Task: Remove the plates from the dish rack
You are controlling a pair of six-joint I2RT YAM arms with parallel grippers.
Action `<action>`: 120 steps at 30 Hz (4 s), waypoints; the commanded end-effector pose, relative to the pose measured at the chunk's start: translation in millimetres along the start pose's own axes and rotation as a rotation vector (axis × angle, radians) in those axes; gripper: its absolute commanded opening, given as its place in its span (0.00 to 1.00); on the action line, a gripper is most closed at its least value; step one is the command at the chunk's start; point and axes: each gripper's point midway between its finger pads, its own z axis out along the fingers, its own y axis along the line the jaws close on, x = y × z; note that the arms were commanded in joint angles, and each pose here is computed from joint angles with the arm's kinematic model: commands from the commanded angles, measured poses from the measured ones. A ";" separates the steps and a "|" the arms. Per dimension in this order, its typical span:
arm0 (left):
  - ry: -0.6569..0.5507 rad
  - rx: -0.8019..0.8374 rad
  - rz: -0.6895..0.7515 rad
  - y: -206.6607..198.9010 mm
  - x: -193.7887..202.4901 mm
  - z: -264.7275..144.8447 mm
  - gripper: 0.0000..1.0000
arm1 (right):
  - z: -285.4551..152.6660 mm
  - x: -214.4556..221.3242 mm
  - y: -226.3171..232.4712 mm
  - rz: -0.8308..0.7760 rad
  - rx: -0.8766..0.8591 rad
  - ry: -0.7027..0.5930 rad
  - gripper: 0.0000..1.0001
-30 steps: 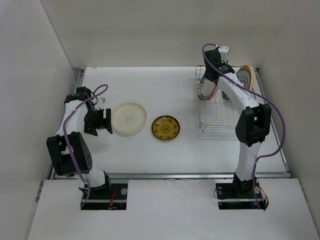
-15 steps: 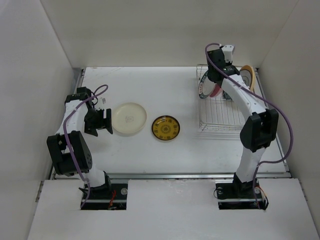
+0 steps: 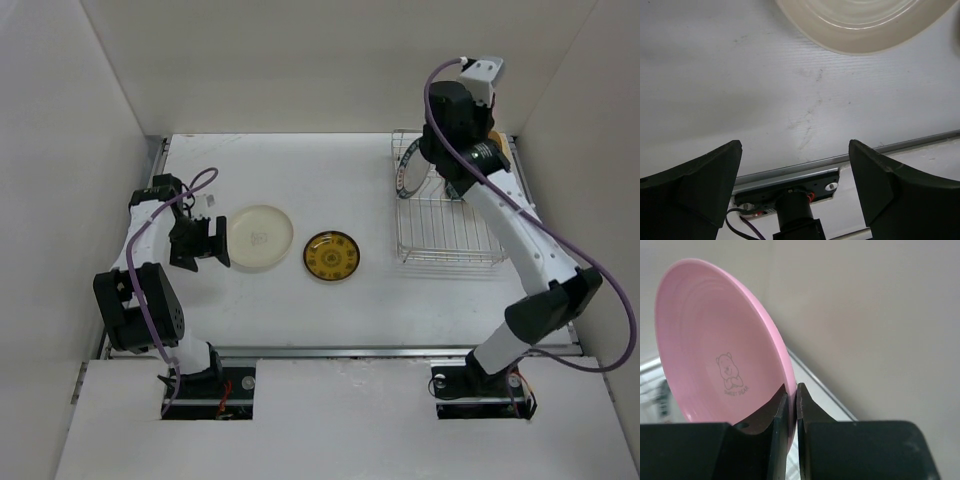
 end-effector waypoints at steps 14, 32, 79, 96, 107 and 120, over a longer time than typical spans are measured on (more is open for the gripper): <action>-0.360 0.190 0.289 -74.9 -19.4 -80.9 0.94 | -279.5 77.4 229.5 0.059 -1.591 0.205 0.00; -0.188 0.127 0.219 -61.1 -29.7 -33.8 0.35 | -382.3 147.4 262.5 0.061 -2.047 0.390 0.00; 0.185 -0.176 0.115 9.1 -73.4 54.3 0.61 | -247.3 113.3 206.8 0.150 -1.443 0.373 0.47; -0.241 -0.258 0.076 -8.3 -95.2 -52.3 0.69 | 35.0 113.1 144.9 0.172 -0.576 0.426 0.75; -0.339 -0.295 0.079 -4.2 -73.1 -66.1 0.77 | 71.3 160.1 192.9 0.217 -0.705 0.552 0.48; -0.275 -0.223 0.092 -13.3 -68.7 -50.0 0.79 | 47.9 85.5 122.3 0.229 -0.599 0.329 0.00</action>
